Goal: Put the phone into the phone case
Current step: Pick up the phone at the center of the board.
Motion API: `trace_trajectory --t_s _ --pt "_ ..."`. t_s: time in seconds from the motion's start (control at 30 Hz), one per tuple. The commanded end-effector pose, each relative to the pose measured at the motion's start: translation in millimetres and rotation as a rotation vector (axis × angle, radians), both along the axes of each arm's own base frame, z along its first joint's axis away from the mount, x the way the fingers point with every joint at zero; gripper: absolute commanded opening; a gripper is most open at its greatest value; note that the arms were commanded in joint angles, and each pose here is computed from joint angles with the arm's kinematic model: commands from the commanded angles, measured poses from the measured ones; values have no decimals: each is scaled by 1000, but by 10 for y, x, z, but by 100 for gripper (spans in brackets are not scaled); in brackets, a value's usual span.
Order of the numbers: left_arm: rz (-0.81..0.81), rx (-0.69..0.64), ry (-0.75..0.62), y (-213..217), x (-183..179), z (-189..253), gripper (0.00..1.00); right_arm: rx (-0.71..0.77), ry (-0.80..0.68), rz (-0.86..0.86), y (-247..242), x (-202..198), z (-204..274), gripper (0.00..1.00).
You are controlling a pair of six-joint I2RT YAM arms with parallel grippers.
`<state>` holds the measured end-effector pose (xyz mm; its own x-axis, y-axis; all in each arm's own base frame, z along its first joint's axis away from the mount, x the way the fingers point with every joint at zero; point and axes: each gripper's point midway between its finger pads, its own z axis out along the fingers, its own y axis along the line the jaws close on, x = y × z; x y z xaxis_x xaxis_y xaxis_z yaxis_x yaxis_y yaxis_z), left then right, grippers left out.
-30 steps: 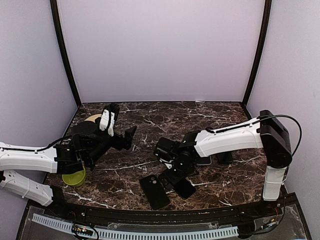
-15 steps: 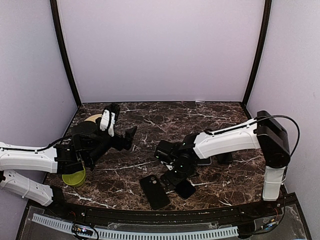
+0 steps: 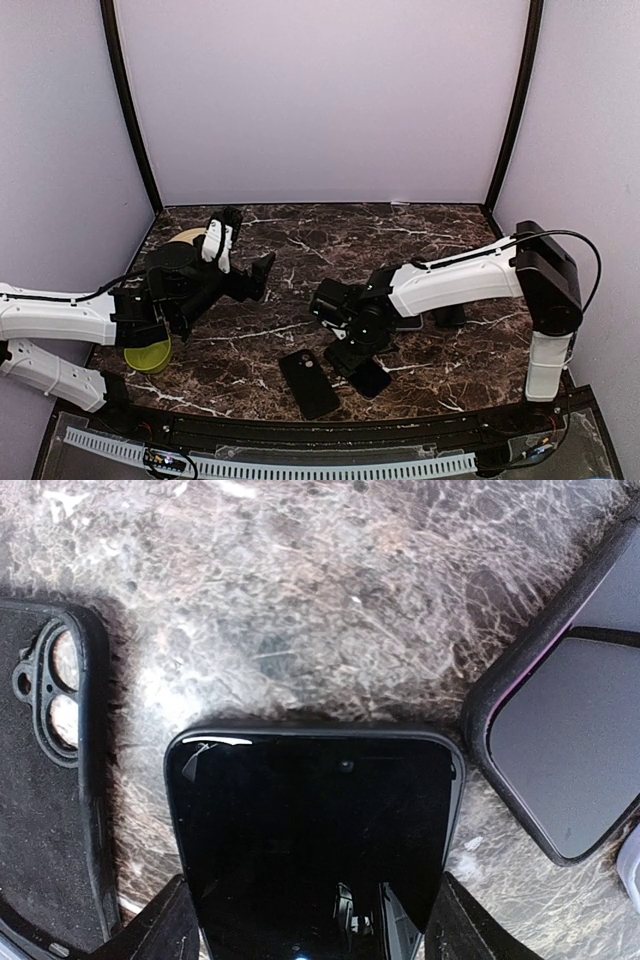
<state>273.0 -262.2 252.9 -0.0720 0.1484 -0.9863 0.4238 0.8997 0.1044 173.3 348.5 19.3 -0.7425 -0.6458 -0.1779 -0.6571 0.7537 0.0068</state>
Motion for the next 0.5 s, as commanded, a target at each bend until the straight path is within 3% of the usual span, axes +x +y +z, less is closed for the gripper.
trace_trajectory --t_s 0.0,0.13,0.47 --pt "1 6 -9 -34 21 113 96 26 -31 -32 -24 47 65 28" --pt "3 7 2 -34 21 119 96 97 -122 -91 57 141 313 14" --pt "55 -29 -18 116 15 289 96 419 -408 -265 499 198 1171 4"
